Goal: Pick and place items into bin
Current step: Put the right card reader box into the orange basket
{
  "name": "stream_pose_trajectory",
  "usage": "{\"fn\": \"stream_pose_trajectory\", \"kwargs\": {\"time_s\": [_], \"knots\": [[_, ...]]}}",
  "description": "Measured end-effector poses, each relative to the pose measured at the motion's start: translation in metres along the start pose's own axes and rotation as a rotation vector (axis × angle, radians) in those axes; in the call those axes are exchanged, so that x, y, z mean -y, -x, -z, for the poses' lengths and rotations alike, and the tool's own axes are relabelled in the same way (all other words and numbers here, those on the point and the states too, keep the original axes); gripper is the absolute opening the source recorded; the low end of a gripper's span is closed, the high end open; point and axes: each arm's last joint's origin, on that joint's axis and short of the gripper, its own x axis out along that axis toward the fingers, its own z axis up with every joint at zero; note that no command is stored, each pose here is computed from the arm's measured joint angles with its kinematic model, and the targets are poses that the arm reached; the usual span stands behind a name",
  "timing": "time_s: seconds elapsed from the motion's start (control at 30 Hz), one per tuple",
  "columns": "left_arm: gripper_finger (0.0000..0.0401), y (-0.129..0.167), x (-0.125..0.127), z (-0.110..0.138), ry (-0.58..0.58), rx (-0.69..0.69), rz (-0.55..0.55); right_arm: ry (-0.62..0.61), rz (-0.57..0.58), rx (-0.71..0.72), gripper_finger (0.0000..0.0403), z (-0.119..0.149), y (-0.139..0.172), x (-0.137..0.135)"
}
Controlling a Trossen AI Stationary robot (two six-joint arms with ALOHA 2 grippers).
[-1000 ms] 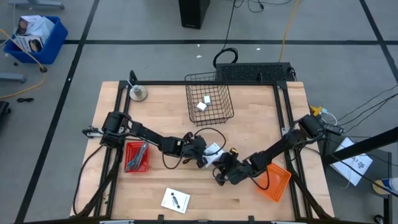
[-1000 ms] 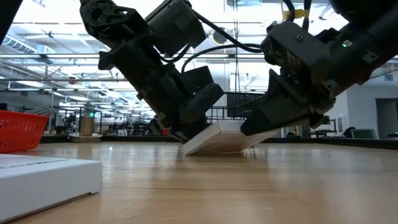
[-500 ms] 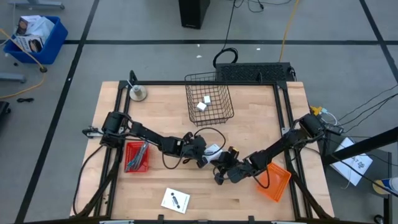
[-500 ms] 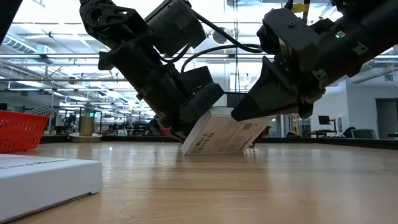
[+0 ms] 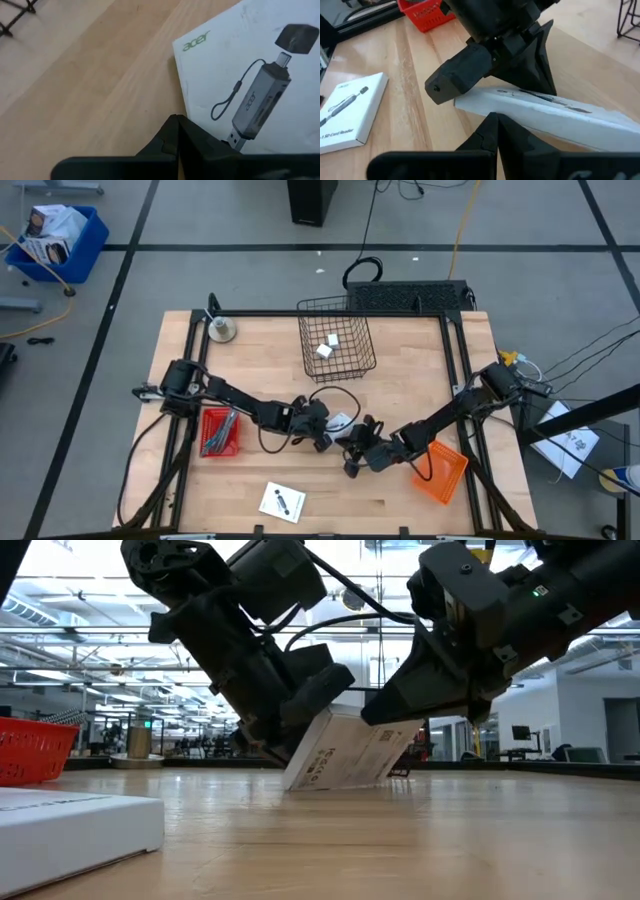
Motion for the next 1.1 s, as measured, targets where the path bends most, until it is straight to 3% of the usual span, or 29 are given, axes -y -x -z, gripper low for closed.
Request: {"fn": "stream_pose_trajectory", "kwargs": {"time_s": [0.2,0.4,0.73,1.1], "knots": [[0.0019,0.004,0.001,0.001,0.01,-0.025,0.007,0.0,-0.02,0.022,0.0,-0.003,-0.001,-0.001],[0.0004,0.005,0.001,0.001,-0.001,-0.025,0.0,-0.006,-0.011,0.024,0.0,-0.007,-0.004,0.002],[0.003,0.02,0.002,-0.008,-0.026,0.027,-0.055,-0.033,0.017,0.064,0.0,-0.017,-0.013,0.01],[0.0031,0.021,0.005,-0.006,-0.075,0.037,-0.06,-0.01,0.056,-0.03,0.0,-0.014,-0.019,0.023]]}}
